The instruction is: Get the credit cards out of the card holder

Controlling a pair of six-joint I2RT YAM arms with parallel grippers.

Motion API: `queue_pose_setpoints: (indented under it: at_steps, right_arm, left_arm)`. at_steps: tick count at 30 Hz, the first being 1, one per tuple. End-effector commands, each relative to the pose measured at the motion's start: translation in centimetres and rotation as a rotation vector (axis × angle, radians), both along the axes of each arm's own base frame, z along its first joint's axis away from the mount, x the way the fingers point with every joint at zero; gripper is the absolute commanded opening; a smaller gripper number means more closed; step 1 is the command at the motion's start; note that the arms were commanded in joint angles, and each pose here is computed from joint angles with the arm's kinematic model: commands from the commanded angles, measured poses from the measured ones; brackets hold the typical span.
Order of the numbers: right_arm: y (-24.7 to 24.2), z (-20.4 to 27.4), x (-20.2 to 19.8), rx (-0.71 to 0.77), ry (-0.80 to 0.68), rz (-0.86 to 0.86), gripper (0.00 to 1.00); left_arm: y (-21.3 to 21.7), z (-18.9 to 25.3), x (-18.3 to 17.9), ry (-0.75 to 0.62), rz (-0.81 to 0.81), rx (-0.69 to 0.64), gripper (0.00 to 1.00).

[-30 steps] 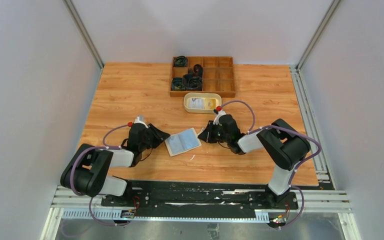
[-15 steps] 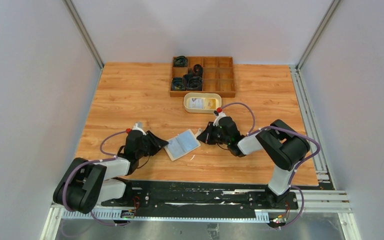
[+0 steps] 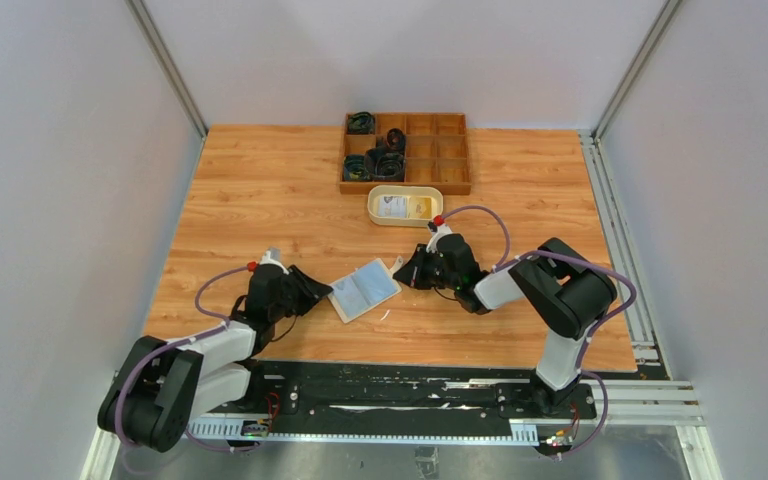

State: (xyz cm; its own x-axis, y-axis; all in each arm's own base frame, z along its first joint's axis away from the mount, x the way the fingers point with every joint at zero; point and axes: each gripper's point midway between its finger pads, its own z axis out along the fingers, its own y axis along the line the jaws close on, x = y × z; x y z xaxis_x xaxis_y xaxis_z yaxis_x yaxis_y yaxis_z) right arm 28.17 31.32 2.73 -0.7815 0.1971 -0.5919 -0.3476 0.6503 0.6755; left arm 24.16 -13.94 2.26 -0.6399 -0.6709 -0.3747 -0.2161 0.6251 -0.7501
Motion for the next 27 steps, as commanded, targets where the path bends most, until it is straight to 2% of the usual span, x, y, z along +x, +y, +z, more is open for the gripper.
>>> queue_pose_setpoints:
  at_steps: [1,4,8,10,13,20,23,24,27]
  right_arm:
    - [0.1,-1.0,-0.6,-0.004,0.017,0.002,0.0]
    - [0.2,-1.0,-0.6,0.0,0.02,0.004,0.0]
    - [0.2,-1.0,-0.6,0.0,0.021,0.004,0.0]
    - [0.1,-1.1,-0.6,-0.001,0.022,0.002,0.0]
    - [0.1,-1.1,-0.6,-0.001,0.023,0.002,0.0]
    - [0.3,-0.3,-0.7,-0.015,-0.006,0.028,0.01]
    - [0.8,1.8,-0.9,-0.123,-0.114,0.078,0.33]
    - [1.0,3.5,-0.7,-0.179,-0.193,0.076,0.43]
    - [3.0,7.3,-1.3,-0.306,-0.365,0.147,0.54]
  left_arm:
    - [0.3,-1.4,-1.0,0.052,0.01,0.002,0.28]
    - [0.4,-1.7,-1.3,0.063,0.014,-0.006,0.2]
    - [0.5,-1.7,-1.4,0.057,0.024,-0.011,0.15]
    - [0.5,-1.6,-1.4,0.053,0.028,-0.012,0.07]
    - [0.5,-1.7,-1.4,0.058,0.031,-0.013,0.01]
    - [0.5,-1.8,-1.4,0.06,0.017,0.002,0.0]
    - [0.5,-1.7,-1.1,0.053,0.004,0.023,0.0]
    - [0.5,-1.8,-1.0,0.055,-0.001,0.031,0.0]
    - [0.6,-1.8,-0.8,0.057,-0.001,0.041,0.0]
